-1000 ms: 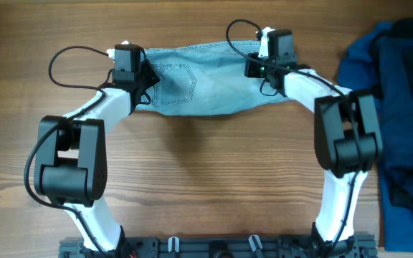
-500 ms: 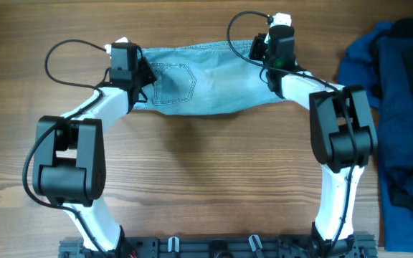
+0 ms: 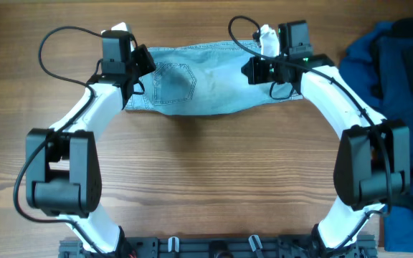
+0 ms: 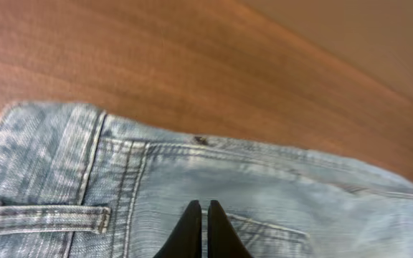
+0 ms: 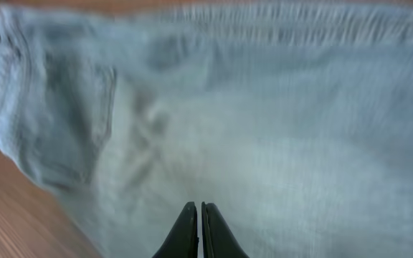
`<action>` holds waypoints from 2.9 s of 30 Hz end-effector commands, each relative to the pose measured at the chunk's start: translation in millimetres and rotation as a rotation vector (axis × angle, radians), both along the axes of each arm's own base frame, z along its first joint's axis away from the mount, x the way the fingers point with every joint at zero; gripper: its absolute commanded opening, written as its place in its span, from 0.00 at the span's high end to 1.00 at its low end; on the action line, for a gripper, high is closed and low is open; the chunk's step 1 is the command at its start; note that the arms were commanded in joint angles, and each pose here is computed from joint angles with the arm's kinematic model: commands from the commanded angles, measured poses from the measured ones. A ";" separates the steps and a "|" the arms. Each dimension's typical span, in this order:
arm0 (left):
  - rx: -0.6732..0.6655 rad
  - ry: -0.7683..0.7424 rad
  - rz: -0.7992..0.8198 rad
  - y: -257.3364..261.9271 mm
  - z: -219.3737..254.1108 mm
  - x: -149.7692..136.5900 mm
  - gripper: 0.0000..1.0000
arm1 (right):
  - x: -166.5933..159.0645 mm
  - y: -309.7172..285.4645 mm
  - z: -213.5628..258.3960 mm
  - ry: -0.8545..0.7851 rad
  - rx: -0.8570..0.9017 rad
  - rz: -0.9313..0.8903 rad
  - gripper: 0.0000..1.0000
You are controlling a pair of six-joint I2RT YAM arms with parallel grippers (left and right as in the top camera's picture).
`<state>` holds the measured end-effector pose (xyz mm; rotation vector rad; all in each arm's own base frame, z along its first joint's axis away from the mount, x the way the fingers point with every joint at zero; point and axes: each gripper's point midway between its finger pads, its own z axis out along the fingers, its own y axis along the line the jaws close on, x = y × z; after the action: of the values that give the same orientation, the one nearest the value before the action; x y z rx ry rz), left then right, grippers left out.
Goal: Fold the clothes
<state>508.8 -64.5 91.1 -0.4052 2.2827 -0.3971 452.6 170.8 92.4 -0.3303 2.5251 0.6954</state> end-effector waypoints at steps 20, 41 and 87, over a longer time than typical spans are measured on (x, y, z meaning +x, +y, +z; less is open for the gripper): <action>-0.059 -0.147 0.018 24.1 58.7 35.2 0.95 | 16.3 -17.7 8.0 -0.042 -0.084 -0.098 0.96; -0.016 0.076 0.020 11.5 -82.3 34.6 0.93 | 97.7 -120.2 -123.1 -0.125 -0.307 -0.549 0.96; -0.233 0.638 0.102 58.9 -107.9 -69.7 0.00 | 4.5 -142.3 -111.7 0.213 -0.247 -0.208 0.21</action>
<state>451.7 15.5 12.7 -0.8542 2.7338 -0.3918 468.1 20.2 6.3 -0.0995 2.7404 0.2859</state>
